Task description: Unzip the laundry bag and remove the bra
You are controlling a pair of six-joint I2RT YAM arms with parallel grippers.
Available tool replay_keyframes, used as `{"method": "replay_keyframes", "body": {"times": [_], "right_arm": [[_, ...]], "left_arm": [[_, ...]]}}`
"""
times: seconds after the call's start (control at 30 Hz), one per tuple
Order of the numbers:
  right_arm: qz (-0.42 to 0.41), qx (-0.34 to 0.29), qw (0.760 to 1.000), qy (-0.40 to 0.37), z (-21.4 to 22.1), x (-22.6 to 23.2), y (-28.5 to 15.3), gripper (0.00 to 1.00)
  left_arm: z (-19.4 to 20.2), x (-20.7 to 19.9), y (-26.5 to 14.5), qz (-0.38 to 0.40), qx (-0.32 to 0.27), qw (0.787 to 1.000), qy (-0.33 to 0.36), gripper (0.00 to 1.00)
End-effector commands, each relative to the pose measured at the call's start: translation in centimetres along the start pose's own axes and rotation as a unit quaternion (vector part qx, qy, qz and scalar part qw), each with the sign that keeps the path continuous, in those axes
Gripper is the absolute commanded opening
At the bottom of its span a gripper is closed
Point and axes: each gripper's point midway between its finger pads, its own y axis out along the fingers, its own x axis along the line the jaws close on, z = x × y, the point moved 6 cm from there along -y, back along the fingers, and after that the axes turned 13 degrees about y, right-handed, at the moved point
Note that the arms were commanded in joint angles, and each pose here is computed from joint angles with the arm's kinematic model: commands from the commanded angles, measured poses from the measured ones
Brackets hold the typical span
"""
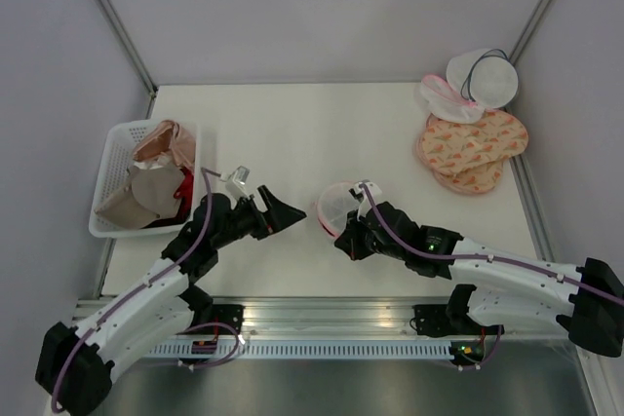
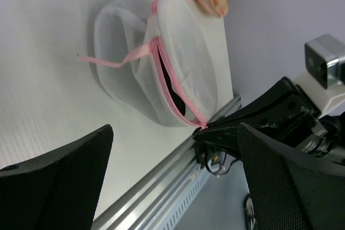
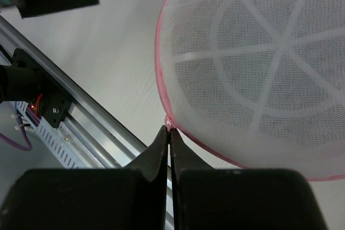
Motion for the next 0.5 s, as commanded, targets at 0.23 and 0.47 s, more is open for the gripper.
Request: {"method": "replay_keyframes", "body": {"times": [0.23, 0.47], "right_arm": [[-0.045, 0.008, 0.999, -0.008, 0.0, 1.2, 0.4, 0.0], [-0.06, 0.01, 0.998, -0.021, 0.3, 1.1, 0.3, 0.01]], "left_arm": [[2.5, -4.0, 4.5, 0.087, 0.049, 0.994, -0.041, 1.0], [3.0, -3.6, 6.9, 0.056, 0.052, 0.996, -0.054, 0.99]]}}
